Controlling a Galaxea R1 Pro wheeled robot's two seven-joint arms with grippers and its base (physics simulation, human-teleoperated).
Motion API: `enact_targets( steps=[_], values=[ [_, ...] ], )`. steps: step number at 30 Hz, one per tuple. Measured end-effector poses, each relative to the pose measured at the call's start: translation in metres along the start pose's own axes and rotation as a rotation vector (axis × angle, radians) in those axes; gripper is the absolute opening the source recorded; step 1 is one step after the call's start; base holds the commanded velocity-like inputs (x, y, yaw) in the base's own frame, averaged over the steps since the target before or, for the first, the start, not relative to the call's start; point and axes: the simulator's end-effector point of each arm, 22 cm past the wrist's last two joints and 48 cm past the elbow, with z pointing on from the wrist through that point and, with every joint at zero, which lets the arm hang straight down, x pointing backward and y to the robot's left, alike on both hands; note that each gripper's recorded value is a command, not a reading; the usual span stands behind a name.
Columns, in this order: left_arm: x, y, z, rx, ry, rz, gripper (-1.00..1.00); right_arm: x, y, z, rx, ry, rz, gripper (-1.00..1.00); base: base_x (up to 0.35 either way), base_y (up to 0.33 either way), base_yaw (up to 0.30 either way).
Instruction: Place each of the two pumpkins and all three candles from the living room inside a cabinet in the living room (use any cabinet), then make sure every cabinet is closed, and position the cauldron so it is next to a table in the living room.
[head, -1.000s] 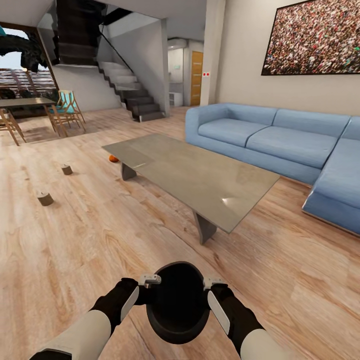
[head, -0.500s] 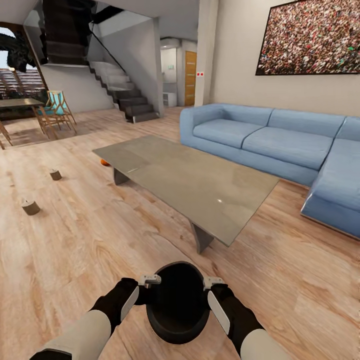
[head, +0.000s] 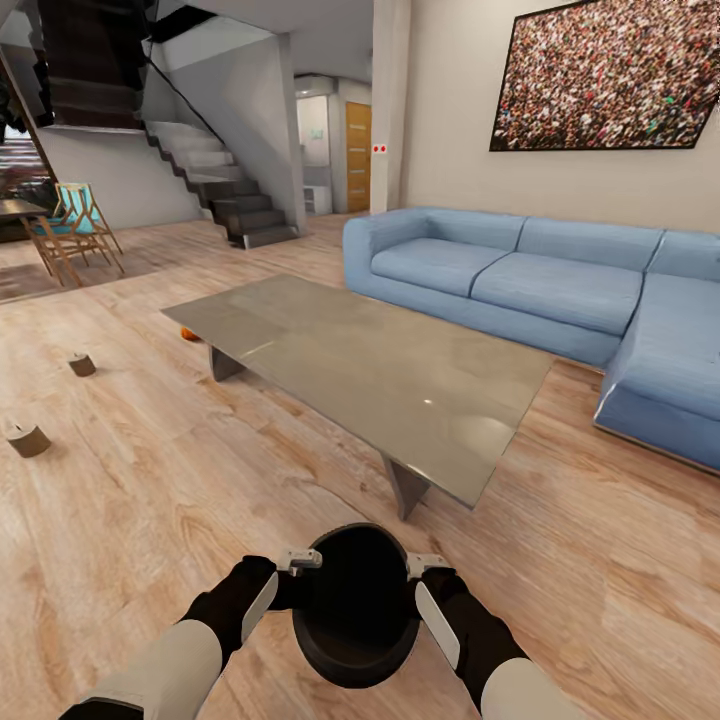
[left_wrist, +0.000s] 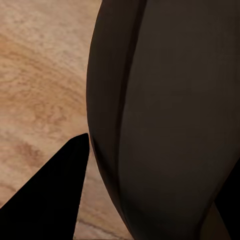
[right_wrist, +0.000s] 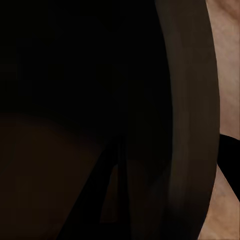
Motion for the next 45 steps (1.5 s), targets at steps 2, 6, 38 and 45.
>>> enact_targets(
  steps=[2,6,38,45],
  values=[
    [0.000,0.000,0.000,0.000,-0.001,0.000,-1.00,0.000,0.000,0.000,0.000,-0.001,0.000,-1.00,0.258,0.177,-0.186],
    [-0.001,0.000,-0.001,0.000,-0.002,0.001,-1.00,-0.001,0.000,-0.001,0.000,-0.002,0.000,-1.00,0.268,0.057,-0.076],
    [0.001,0.003,0.015,0.000,-0.020,-0.006,-1.00,0.001,-0.003,0.015,0.003,-0.019,-0.009,-1.00,0.037,0.002,-0.002],
    [0.001,0.003,0.015,0.000,-0.020,-0.006,-1.00,0.001,-0.003,0.015,0.003,-0.019,-0.009,-1.00,0.000,0.000,0.000]
  ],
)
